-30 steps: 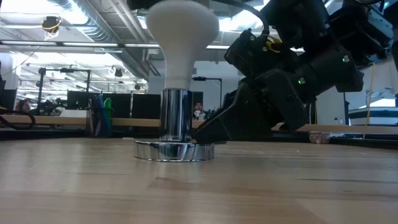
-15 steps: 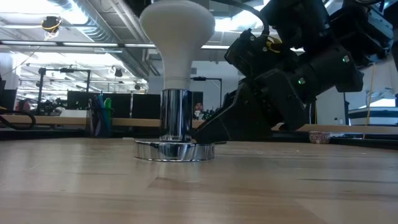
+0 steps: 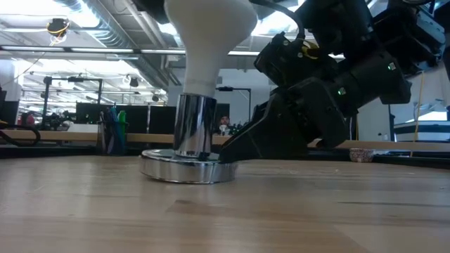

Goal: Screw lightbulb
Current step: Remove the lightbulb from the lamp

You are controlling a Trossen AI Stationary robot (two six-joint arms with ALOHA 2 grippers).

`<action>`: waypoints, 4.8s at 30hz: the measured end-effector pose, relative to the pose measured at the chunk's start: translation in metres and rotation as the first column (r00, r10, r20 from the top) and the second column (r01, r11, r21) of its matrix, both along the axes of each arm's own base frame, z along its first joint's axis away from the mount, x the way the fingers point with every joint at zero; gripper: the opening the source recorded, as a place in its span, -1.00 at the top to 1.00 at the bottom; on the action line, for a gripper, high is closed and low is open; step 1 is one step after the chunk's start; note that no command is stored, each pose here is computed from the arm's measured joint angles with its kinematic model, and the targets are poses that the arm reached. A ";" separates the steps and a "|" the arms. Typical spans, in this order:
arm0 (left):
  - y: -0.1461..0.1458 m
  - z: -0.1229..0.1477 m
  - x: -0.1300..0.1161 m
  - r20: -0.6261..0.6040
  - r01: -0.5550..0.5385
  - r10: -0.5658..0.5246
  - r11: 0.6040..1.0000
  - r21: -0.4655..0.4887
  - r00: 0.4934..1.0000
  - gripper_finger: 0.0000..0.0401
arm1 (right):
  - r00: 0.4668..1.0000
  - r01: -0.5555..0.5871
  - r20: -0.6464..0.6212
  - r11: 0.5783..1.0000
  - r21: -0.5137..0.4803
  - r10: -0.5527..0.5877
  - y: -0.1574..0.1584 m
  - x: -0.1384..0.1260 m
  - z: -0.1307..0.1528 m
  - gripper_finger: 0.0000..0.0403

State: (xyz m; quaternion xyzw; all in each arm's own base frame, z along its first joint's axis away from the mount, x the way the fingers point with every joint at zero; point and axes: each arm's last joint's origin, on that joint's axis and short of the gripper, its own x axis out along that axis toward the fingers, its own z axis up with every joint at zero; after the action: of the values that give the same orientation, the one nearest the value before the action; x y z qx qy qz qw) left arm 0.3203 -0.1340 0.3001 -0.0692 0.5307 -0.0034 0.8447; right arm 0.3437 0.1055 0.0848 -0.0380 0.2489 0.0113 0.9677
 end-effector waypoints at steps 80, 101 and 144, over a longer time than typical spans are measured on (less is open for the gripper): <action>-0.019 -0.092 -0.065 0.413 -0.270 0.290 0.957 -0.106 0.863 -0.23 | 0.999 0.032 -0.022 0.999 0.043 -0.031 -0.007 0.009 0.003 -0.54; 0.024 -0.131 -0.035 0.549 -0.278 0.228 0.960 0.009 0.804 -0.23 | 0.999 0.028 -0.020 0.999 0.043 -0.027 -0.007 0.009 0.003 -0.54; 0.016 -0.107 -0.013 0.776 -0.300 0.134 0.951 0.074 0.616 0.28 | 0.998 -0.031 -0.060 0.997 -0.070 0.027 -0.012 -0.012 0.068 -0.54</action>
State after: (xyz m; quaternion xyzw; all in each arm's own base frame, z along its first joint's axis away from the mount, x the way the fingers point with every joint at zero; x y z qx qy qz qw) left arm 0.3072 -0.1183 0.1927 -0.0417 0.1105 0.1225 0.9854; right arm 0.3321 0.0937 0.1530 -0.0753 0.2770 0.0177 0.9578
